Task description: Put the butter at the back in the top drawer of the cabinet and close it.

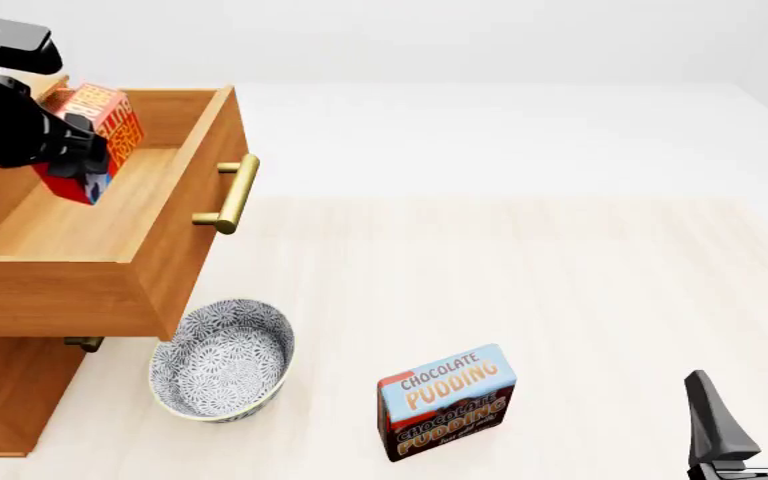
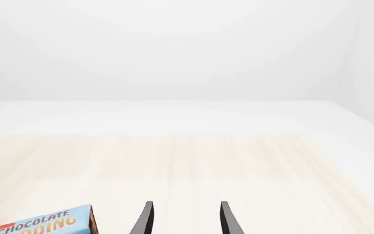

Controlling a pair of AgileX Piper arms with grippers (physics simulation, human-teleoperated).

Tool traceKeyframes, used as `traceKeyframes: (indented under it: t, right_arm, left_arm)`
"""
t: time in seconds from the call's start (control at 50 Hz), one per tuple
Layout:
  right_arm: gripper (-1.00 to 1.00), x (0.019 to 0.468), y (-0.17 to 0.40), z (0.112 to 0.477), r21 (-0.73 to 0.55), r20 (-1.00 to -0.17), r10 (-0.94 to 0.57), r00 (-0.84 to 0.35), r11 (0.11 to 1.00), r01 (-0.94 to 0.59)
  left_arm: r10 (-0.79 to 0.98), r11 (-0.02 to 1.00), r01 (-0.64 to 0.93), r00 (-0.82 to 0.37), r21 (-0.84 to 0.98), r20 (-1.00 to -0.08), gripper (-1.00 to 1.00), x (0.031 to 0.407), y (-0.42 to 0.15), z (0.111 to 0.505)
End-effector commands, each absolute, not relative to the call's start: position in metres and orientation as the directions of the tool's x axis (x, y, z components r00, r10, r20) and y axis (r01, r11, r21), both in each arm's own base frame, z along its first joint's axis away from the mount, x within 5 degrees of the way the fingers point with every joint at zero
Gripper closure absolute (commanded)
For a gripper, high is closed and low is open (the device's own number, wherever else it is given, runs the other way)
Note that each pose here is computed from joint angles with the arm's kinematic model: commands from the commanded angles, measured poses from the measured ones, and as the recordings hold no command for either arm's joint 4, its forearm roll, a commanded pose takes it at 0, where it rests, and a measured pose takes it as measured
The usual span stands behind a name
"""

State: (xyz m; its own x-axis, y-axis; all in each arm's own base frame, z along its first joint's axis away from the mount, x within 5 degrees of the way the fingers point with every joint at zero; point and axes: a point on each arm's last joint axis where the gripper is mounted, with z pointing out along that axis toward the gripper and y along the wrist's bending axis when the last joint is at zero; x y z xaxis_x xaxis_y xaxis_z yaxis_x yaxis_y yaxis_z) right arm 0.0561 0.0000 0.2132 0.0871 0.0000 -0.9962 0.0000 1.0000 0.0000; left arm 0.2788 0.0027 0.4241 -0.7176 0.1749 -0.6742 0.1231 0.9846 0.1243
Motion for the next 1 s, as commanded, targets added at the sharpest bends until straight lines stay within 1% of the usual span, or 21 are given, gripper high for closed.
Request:
traceKeyframes:
  t: [0.02, 0.6, 1.0]
  right_arm:
    - [-1.0, 0.056, 0.0, 0.213, 0.0, -0.996, 0.0, 0.087, 1.0, 0.0]
    - [-1.0, 0.056, 0.0, 0.213, 0.0, -0.996, 0.0, 0.087, 1.0, 0.0]
    - [-1.0, 0.056, 0.0, 0.213, 0.0, -0.996, 0.0, 0.087, 1.0, 0.0]
  left_arm:
    - [0.18, 0.984, 0.12, -0.707, 0.134, -0.684, 1.0, 0.283, 0.005, 0.423]
    - [0.146, 0.989, 0.088, -0.731, 0.119, -0.667, 1.0, 0.302, 0.013, 0.403]
    - [0.139, 0.99, 0.078, -0.745, 0.121, -0.653, 1.0, 0.303, 0.018, 0.393]
